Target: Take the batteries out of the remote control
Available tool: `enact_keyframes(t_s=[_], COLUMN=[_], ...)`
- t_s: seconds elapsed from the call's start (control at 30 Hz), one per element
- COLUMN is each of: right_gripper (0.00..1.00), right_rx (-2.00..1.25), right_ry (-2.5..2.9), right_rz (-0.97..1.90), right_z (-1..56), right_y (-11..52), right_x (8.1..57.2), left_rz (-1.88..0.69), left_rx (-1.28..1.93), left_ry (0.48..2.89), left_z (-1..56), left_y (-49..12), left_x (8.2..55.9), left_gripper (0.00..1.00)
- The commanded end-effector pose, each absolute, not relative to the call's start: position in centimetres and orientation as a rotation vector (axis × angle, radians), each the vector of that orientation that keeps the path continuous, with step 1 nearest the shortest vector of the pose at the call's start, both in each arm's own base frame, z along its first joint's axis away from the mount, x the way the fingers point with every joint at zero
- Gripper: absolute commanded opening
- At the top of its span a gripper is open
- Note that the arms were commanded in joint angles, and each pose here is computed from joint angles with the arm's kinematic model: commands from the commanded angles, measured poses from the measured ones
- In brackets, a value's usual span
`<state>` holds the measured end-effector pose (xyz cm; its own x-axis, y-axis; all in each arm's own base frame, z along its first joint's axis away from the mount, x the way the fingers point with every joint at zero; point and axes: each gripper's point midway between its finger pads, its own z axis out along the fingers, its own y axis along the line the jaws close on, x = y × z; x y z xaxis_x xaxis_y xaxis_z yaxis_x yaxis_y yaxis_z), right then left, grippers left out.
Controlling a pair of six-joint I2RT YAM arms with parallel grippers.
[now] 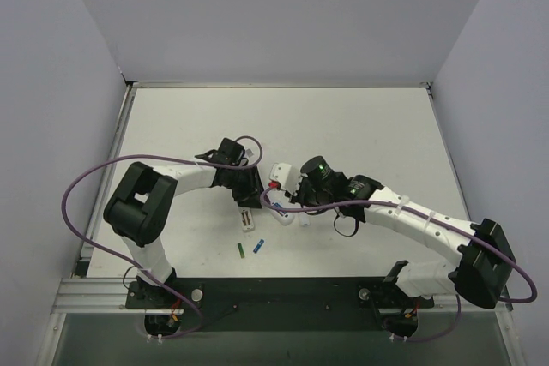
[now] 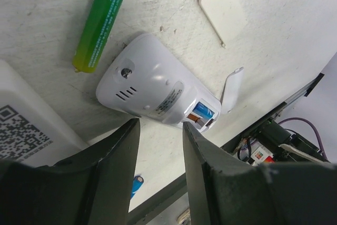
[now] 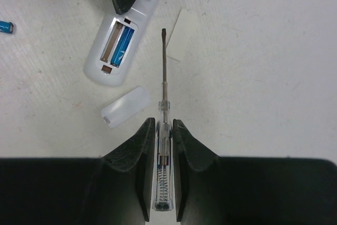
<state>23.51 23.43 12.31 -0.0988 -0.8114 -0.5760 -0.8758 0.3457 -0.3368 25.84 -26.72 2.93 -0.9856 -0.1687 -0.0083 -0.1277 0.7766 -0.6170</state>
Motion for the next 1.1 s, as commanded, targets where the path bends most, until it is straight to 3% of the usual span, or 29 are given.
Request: enact_keyframes(t_s=[0.0,1.07], right_gripper=[0.00,0.00], right_rx=[-1.561,-1.910], right_ry=[1.775,1.628], right_rz=[0.081,-0.399], right_z=[12.4,10.3], right_y=[24.1,23.9], right_x=[24.2,22.3], left_rz=[-0.996,-1.161], left_rx=[-0.196,-0.130], left_ry=[2.847,2.794], left_z=[3.8,4.1], left_y=[-27.2,-28.9], left_x=[27.7,28.1], left_gripper=[0.48,0.43])
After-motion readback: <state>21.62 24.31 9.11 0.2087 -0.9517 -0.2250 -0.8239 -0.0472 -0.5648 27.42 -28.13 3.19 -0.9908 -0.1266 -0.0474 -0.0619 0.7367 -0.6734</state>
